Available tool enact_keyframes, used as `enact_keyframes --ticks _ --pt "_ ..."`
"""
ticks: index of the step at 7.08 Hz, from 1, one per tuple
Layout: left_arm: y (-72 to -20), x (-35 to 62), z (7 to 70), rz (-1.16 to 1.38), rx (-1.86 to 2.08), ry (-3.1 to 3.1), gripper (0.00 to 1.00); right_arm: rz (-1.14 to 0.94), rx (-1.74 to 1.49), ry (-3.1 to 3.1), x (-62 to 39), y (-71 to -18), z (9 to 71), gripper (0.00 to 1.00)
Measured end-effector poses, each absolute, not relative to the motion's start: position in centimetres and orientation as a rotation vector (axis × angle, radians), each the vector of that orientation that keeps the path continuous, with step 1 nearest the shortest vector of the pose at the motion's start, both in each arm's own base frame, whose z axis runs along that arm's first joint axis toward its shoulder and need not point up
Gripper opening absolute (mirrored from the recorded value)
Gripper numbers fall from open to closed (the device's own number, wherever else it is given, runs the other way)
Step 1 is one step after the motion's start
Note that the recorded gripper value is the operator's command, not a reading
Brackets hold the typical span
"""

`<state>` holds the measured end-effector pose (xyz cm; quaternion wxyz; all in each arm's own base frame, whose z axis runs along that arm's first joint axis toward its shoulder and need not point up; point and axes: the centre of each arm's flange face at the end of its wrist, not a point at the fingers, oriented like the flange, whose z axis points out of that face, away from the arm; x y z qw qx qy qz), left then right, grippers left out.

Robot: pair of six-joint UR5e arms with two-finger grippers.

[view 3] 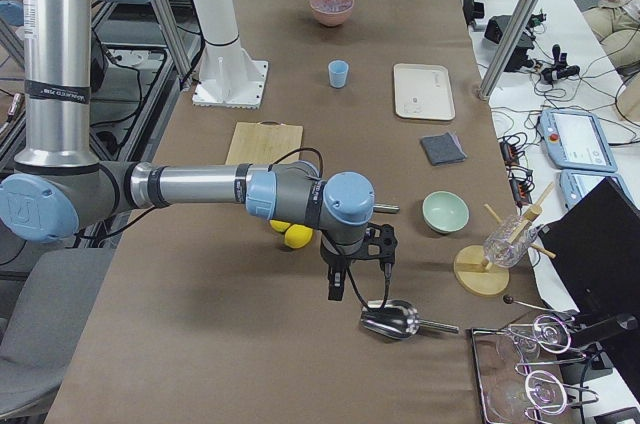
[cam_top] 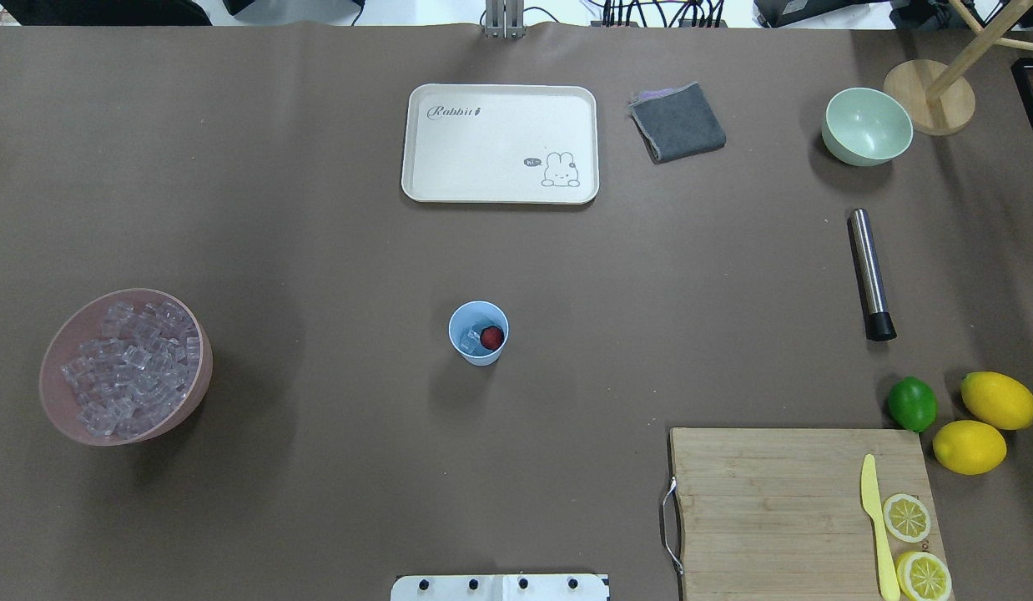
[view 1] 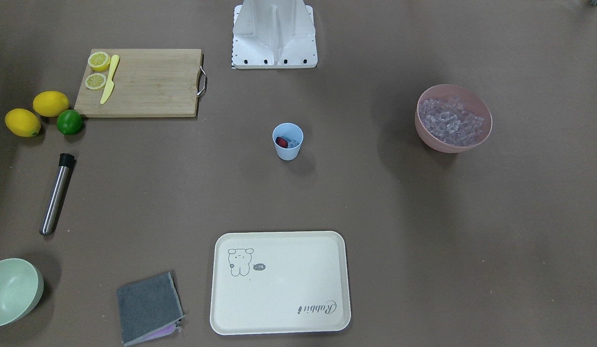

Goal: Mash ice and strawberries in cup

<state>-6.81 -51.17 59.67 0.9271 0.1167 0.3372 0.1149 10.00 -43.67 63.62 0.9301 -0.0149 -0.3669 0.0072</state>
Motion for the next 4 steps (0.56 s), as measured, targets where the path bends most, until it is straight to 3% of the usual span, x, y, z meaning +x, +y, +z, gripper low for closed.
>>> enact_keyframes --ticks 4 --pt "-51.44 -6.80 59.38 0.238 0.246 0.690 0.98 0.014 -0.030 -0.752 10.03 -43.51 63.63 1.00"
